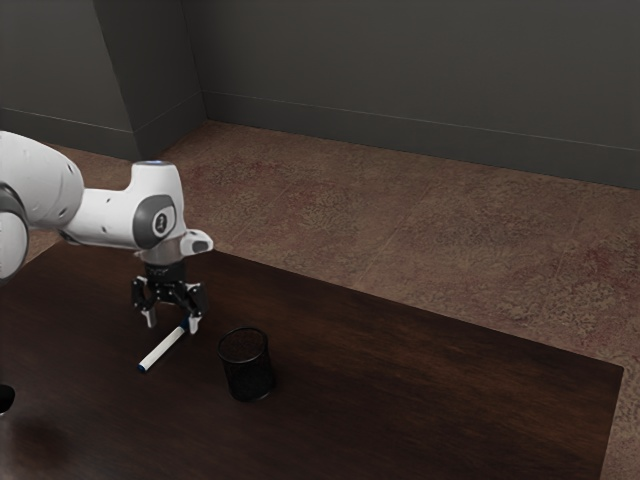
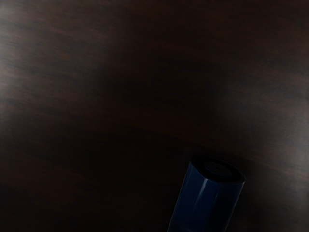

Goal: Put the marker into the pen holder.

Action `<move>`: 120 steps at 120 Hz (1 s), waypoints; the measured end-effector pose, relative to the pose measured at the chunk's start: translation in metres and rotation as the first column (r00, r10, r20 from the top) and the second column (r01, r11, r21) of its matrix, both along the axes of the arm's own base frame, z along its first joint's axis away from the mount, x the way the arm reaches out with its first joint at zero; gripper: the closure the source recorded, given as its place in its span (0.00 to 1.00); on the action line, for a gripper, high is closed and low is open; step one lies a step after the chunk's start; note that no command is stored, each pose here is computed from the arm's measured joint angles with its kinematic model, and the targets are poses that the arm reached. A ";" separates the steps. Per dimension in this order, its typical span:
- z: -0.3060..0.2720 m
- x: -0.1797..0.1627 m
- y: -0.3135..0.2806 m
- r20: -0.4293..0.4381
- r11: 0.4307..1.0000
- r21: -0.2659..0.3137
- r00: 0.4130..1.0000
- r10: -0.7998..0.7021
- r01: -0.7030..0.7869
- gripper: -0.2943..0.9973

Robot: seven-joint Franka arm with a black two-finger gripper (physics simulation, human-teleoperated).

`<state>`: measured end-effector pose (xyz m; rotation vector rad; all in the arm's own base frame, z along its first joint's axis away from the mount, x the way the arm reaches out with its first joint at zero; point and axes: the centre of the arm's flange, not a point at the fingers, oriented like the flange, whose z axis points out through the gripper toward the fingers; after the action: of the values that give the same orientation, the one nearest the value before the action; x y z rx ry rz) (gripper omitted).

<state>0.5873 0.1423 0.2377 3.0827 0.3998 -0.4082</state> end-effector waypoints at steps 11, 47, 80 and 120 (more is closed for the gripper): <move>0.002 0.002 0.000 0.010 1.000 -0.008 1.000 -0.017 0.017 0.24; 0.005 0.002 -0.001 0.024 0.997 -0.027 0.998 -0.065 0.066 0.54; 0.005 0.001 -0.003 0.022 0.995 -0.032 0.995 -0.098 0.099 0.76; 0.018 0.005 -0.006 0.045 0.991 -0.010 0.990 -0.132 0.132 0.83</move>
<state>0.5924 0.1359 0.2554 3.1093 0.1920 -0.3418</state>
